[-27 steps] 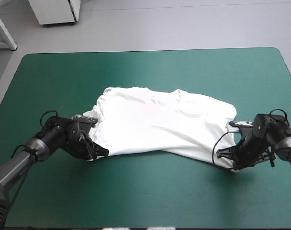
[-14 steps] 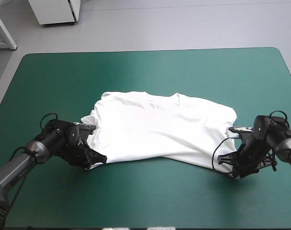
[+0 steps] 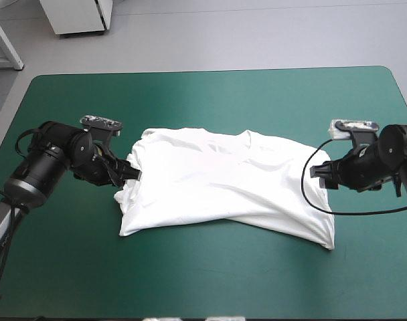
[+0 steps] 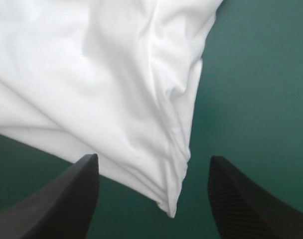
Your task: Fold the cloth
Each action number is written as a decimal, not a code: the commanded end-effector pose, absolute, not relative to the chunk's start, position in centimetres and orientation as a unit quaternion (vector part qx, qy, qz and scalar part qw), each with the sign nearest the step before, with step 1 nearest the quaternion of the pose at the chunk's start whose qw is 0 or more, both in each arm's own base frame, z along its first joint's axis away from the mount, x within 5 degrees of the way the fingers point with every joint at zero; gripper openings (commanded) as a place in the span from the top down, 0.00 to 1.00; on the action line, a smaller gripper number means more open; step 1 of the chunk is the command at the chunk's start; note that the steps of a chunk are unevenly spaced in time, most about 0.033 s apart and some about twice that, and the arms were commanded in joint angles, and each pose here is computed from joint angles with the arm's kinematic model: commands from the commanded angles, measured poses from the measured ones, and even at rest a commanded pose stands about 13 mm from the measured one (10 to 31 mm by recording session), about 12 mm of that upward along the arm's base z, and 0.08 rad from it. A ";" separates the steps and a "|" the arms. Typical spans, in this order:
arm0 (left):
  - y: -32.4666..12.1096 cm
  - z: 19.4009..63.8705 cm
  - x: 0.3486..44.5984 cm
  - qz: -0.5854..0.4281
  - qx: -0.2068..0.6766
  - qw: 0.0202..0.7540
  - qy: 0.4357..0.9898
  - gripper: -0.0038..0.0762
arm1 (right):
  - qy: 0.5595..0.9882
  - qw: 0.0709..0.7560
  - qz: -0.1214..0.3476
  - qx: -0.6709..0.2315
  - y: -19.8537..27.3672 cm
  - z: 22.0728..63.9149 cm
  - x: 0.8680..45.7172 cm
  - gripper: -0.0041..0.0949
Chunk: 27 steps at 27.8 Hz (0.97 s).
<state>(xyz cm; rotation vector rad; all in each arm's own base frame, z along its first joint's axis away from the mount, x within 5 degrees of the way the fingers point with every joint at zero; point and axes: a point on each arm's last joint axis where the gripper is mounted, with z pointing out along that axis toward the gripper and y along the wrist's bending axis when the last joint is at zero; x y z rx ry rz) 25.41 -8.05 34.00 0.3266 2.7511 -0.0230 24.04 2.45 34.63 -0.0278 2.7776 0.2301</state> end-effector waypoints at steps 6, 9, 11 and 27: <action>-6.0 36.2 26.4 0.014 0.062 0.225 0.972 0.38 | 0.957 0.280 0.073 -0.001 2.1 41.2 23.4 0.41; -5.3 35.3 28.0 0.000 0.041 0.226 0.973 0.38 | 0.957 0.282 0.073 -0.001 2.1 41.2 23.4 0.42; -5.2 34.6 29.0 -0.010 0.043 0.219 0.975 0.38 | 0.957 0.282 0.071 -0.001 2.0 41.2 23.4 0.42; -4.5 26.8 37.8 0.012 0.045 0.131 0.990 0.41 | 0.957 0.282 0.061 -0.002 1.8 41.2 23.4 0.44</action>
